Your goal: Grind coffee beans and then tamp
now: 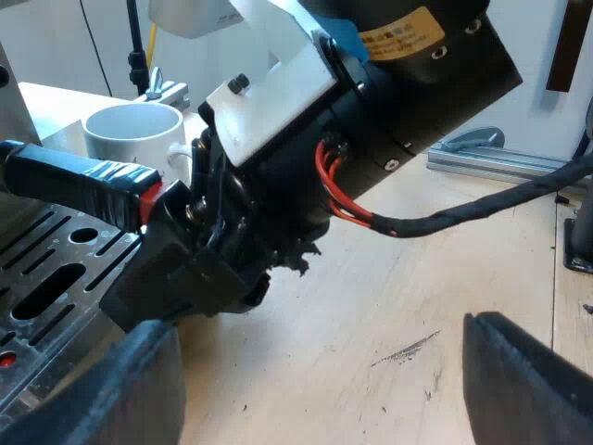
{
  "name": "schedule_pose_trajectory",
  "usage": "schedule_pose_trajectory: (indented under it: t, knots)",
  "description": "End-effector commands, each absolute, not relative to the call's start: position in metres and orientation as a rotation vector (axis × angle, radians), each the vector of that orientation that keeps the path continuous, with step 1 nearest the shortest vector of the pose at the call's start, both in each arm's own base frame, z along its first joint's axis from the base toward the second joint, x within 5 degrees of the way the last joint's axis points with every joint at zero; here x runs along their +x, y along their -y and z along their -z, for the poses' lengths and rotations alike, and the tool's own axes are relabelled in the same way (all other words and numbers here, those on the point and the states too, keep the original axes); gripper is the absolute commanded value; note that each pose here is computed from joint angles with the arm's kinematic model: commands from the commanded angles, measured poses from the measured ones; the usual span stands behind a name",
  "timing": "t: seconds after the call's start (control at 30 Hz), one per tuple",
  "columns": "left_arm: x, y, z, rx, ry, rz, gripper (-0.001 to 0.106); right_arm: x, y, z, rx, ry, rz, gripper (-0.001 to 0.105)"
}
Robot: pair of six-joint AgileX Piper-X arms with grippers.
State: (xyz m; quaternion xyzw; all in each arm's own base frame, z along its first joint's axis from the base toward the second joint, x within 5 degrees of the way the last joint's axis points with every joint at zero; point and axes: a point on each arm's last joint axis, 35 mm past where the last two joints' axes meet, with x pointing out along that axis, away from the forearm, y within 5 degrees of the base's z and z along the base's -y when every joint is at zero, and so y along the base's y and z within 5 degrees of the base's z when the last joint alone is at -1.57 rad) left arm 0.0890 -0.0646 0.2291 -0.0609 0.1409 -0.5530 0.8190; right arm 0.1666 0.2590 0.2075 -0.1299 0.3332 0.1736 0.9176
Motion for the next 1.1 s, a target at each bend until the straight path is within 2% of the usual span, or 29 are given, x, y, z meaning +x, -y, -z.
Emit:
schedule_pose_trajectory:
  t: [0.03, 0.17, 0.4, 0.6, 0.93, 1.0, 1.1]
  knots:
    - [0.0883, 0.0654, -0.2318, -0.121, -0.276, 1.207, 0.065, 0.1691, -0.2576, -0.2082, -0.275, -0.674, -0.341, 0.059]
    - [0.0883, 0.0654, -0.2318, -0.121, -0.276, 1.207, 0.065, 0.1693, -0.2573, -0.2083, -0.278, -0.668, -0.331, 0.059]
    - [0.0883, 0.0654, -0.2318, -0.121, -0.276, 1.207, 0.065, 0.1693, -0.2573, -0.2083, -0.28, -0.668, -0.332, 0.047]
    - [0.0883, 0.0654, -0.2318, -0.121, -0.276, 1.207, 0.065, 0.1698, -0.2568, -0.2088, -0.339, -0.646, -0.331, 0.047]
    - [0.0883, 0.0654, -0.2318, -0.121, -0.276, 1.207, 0.065, 0.1712, -0.2592, -0.2113, -0.314, -0.623, -0.338, 0.046]
    - [0.0883, 0.0654, -0.2318, -0.121, -0.276, 1.207, 0.065, 0.1712, -0.2592, -0.2113, -0.314, -0.623, -0.338, 0.038]
    - [0.0883, 0.0654, -0.2318, -0.121, -0.276, 1.207, 0.065, 0.1712, -0.2592, -0.2113, -0.314, -0.623, -0.338, 0.016]
